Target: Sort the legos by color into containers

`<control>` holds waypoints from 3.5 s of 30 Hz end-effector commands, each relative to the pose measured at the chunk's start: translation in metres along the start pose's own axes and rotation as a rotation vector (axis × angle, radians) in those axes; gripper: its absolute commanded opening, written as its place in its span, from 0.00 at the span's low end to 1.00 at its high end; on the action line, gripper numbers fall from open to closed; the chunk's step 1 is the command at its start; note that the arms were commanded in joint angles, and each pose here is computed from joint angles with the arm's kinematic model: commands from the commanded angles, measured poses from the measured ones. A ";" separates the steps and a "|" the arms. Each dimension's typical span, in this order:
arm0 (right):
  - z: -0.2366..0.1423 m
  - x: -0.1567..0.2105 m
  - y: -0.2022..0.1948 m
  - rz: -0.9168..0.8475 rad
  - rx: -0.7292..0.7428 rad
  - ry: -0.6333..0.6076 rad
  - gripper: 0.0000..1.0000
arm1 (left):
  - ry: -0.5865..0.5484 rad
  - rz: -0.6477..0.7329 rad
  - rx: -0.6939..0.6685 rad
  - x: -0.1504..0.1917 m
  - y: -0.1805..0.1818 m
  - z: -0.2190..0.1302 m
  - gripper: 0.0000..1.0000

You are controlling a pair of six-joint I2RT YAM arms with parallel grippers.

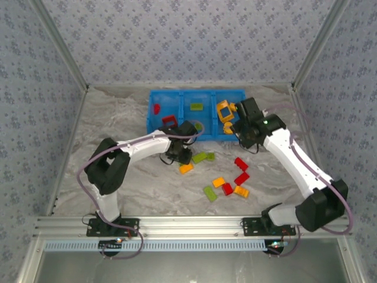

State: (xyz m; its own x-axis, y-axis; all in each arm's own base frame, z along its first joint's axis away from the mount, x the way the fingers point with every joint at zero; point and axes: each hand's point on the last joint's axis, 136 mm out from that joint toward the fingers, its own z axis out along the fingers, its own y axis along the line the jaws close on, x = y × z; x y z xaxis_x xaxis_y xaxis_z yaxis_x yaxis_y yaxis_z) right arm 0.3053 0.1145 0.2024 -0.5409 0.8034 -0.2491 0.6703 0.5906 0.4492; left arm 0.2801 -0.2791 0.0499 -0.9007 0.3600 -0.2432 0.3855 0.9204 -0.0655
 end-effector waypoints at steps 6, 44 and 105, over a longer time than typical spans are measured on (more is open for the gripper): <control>-0.019 0.006 -0.023 -0.106 0.036 -0.018 0.46 | 0.012 0.040 0.017 0.003 -0.011 -0.001 0.55; -0.024 0.059 -0.025 -0.548 -0.262 0.017 0.53 | -0.220 -0.006 -0.076 -0.098 -0.013 -0.099 0.18; 0.135 0.109 -0.046 -0.990 0.185 0.224 0.73 | -0.301 -0.499 0.113 -0.064 0.038 -0.142 0.63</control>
State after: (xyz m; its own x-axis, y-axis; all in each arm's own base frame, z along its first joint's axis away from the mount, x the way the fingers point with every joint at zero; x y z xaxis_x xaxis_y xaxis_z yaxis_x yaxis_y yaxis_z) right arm 0.2661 0.1834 0.0365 -0.9736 -0.0775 -0.2147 -0.0773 0.9970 -0.0092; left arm 0.3426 -0.2554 0.2092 -0.8896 -0.1290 -0.4382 0.0111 0.9529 -0.3031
